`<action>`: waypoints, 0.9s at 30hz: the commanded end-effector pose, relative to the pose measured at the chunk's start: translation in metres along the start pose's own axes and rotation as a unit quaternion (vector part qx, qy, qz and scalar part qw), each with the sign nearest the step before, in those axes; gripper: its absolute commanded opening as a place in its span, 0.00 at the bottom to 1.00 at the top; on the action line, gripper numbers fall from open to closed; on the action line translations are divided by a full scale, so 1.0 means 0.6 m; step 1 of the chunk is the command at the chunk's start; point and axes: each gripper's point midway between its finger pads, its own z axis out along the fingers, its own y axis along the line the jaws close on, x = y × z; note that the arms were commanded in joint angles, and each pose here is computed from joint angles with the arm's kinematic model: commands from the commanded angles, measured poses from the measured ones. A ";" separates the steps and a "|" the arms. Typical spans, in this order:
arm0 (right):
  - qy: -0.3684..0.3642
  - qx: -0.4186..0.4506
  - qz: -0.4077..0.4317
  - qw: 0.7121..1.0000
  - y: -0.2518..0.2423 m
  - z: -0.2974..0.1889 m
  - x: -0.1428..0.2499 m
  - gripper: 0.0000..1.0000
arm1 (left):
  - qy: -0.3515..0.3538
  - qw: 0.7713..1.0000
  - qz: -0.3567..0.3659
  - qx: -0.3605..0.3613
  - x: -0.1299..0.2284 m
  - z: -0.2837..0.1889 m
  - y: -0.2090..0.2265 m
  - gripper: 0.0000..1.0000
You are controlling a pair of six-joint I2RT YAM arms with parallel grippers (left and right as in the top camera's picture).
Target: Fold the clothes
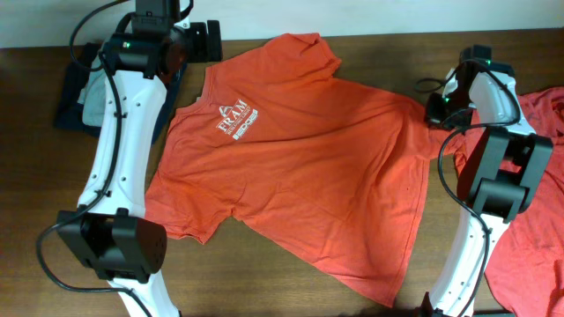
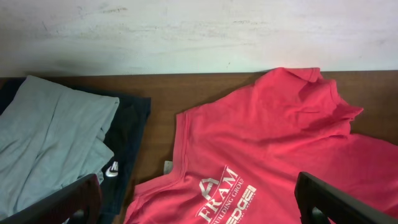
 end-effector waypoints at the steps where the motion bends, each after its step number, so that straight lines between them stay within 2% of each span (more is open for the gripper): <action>1: 0.023 0.065 -0.005 0.998 -0.044 0.101 0.017 0.04 | 0.004 1.000 -0.001 -0.002 0.004 0.006 0.002 0.99; 11: -0.104 0.063 -0.015 0.992 -0.040 0.091 -0.088 0.04 | 0.004 1.000 -0.001 -0.002 0.004 0.006 0.002 0.99; 17: -0.168 0.059 -0.017 0.984 -0.024 -0.011 -0.158 0.06 | 0.004 1.000 -0.001 -0.002 0.004 0.006 0.002 0.99; 23: -0.215 0.055 -0.019 0.975 -0.001 -0.205 -0.193 0.23 | 0.004 1.000 -0.001 -0.002 0.004 0.006 0.001 0.99; 25: -0.215 0.055 -0.019 0.975 0.004 -0.262 -0.181 0.35 | 0.004 1.000 -0.001 -0.002 0.004 0.006 0.002 0.99; 27: -0.214 0.054 -0.011 0.975 0.007 -0.310 -0.164 0.51 | 0.004 1.000 -0.001 -0.002 0.004 0.006 0.002 0.99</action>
